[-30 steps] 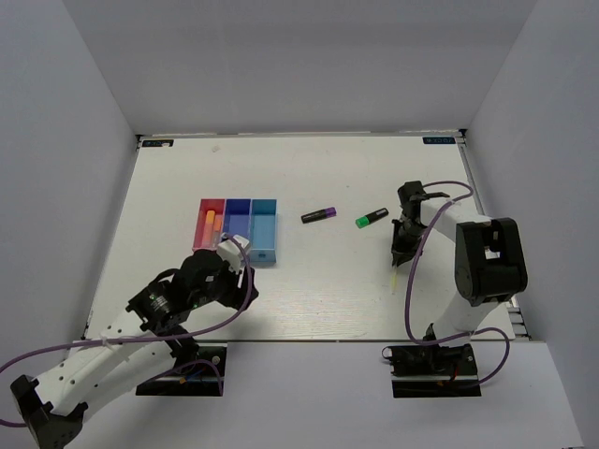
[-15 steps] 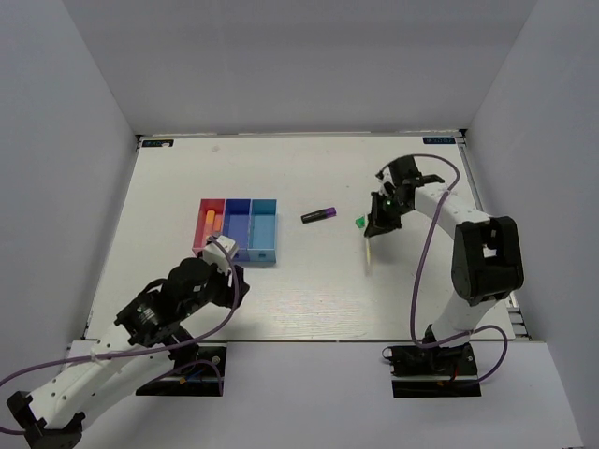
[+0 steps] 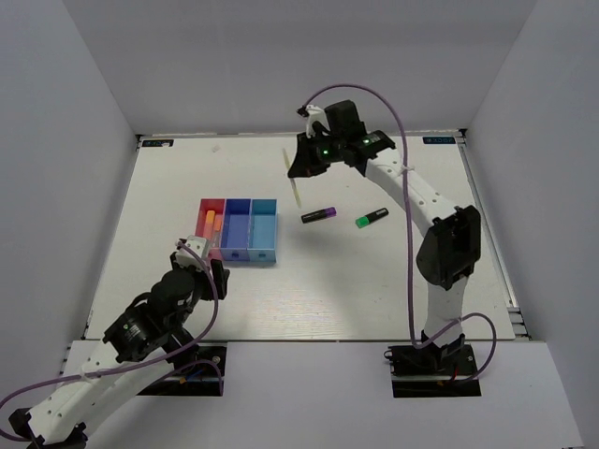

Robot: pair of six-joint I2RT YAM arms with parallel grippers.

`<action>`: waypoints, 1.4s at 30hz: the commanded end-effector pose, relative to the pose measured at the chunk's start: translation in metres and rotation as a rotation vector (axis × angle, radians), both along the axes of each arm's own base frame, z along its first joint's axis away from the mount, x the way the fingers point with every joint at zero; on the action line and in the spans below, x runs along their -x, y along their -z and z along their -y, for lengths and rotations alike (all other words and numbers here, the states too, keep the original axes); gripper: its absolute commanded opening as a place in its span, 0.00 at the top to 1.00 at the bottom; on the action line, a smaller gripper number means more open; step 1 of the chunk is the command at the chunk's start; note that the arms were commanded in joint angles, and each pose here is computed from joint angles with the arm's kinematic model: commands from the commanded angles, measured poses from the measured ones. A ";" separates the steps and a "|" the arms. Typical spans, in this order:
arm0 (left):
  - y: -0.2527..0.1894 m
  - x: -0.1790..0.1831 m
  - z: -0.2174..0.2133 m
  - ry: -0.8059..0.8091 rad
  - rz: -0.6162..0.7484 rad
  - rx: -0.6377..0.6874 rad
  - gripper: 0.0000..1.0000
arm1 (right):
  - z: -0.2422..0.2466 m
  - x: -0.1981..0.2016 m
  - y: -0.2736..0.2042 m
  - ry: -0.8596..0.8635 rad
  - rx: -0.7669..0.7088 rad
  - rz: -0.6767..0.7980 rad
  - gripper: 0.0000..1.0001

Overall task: Sort the stationery into containers
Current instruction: Place the stationery into the container

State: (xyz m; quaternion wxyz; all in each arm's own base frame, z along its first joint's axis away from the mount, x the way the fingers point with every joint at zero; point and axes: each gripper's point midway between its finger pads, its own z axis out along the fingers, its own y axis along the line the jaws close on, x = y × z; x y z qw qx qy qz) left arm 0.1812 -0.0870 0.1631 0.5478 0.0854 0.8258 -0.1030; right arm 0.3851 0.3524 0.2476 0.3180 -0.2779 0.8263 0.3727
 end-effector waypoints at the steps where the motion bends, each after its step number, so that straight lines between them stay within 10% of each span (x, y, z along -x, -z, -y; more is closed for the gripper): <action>1: 0.000 -0.004 -0.008 -0.052 0.011 -0.021 0.27 | -0.038 0.007 0.002 -0.071 -0.057 0.011 1.00; 28: 0.001 -0.003 -0.005 -0.022 -0.005 -0.024 0.27 | -0.186 0.004 0.060 -0.113 -0.230 0.090 1.00; 31: 0.000 -0.003 -0.005 -0.026 0.004 -0.011 0.27 | -0.192 0.002 0.062 -0.134 -0.229 0.149 0.90; 34: 0.000 -0.002 -0.005 -0.021 0.002 -0.009 0.27 | -0.189 0.006 0.072 -0.174 -0.199 0.166 0.59; 42: 0.000 -0.001 -0.002 -0.010 0.000 -0.005 0.27 | -0.161 0.018 0.058 -0.211 -0.119 0.222 0.50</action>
